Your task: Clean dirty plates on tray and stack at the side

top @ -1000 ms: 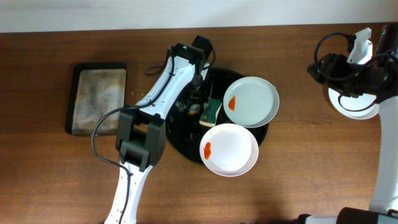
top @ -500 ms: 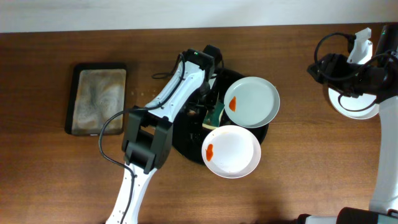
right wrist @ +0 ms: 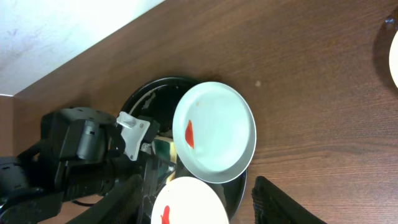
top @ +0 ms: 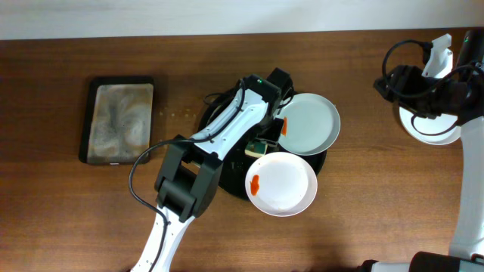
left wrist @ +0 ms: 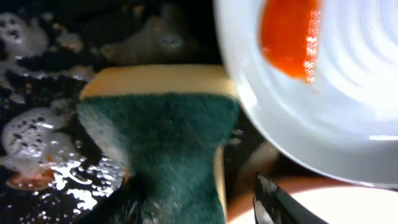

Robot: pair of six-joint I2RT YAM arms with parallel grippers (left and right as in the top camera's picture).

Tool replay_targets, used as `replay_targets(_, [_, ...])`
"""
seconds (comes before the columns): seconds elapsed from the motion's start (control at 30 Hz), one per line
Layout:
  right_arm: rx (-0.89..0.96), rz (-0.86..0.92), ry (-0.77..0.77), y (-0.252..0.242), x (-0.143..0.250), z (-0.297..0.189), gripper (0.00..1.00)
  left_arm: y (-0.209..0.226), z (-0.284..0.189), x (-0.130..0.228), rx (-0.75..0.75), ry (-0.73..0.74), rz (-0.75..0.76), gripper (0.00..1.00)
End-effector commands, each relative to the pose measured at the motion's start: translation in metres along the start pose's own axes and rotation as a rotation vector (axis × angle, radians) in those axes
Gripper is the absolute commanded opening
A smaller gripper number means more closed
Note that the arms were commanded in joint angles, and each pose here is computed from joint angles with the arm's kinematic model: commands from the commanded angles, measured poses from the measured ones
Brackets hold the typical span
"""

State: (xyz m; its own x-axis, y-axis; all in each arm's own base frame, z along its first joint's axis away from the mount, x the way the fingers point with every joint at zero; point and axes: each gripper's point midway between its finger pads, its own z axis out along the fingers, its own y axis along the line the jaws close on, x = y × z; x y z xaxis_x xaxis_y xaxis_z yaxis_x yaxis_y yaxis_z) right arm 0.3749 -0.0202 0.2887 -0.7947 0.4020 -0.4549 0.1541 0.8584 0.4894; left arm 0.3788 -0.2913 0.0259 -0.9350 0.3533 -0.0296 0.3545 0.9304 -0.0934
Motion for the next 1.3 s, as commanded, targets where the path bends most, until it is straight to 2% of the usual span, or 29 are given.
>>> replay_targets(0.0, [-0.014,-0.021,-0.002,0.006,0.001,-0.002,0.57,0.014,0.004,0.003,-0.047,-0.006,-0.028,0.52])
replay_targets(0.17, [-0.014,-0.021,-0.001,0.006,0.001,-0.002,0.57,0.017,0.004,0.002,-0.065,-0.012,-0.028,0.35])
replay_targets(0.27, [-0.014,-0.021,-0.001,0.006,0.001,-0.002,0.57,0.02,0.002,0.0,-0.073,-0.017,-0.033,0.34])
replay_targets(0.33, [-0.014,-0.021,-0.002,0.006,0.001,-0.002,0.57,0.029,-0.005,-0.002,-0.122,-0.032,-0.034,0.24])
replay_targets(0.4, [-0.014,-0.021,-0.002,0.006,0.001,-0.002,0.57,0.034,-0.014,-0.006,-0.156,-0.057,-0.033,0.23])
replay_targets(0.57, [-0.014,-0.021,-0.001,0.006,0.001,-0.002,0.57,0.042,-0.022,-0.006,-0.204,-0.069,-0.033,0.0])
replay_targets(0.67, [-0.014,-0.019,0.001,0.006,0.001,-0.002,0.57,0.056,-0.036,-0.007,-0.271,-0.084,-0.041,0.0])
replay_targets(0.8, [-0.014,-0.019,0.0,0.006,0.001,-0.002,0.57,0.067,-0.065,-0.017,-0.253,-0.147,-0.079,0.0])
replay_targets(0.9, [-0.014,-0.02,0.0,0.006,0.001,-0.002,0.57,0.074,-0.09,-0.022,-0.154,-0.189,-0.129,0.0])
replay_targets(1.13, [-0.014,-0.02,0.0,0.006,0.001,-0.002,0.57,0.108,-0.091,-0.027,-0.026,-0.181,-0.181,0.0])
replay_targets(1.27, [-0.015,-0.021,-0.003,0.006,0.0,-0.002,0.57,0.13,-0.12,-0.027,0.084,-0.229,-0.238,0.0])
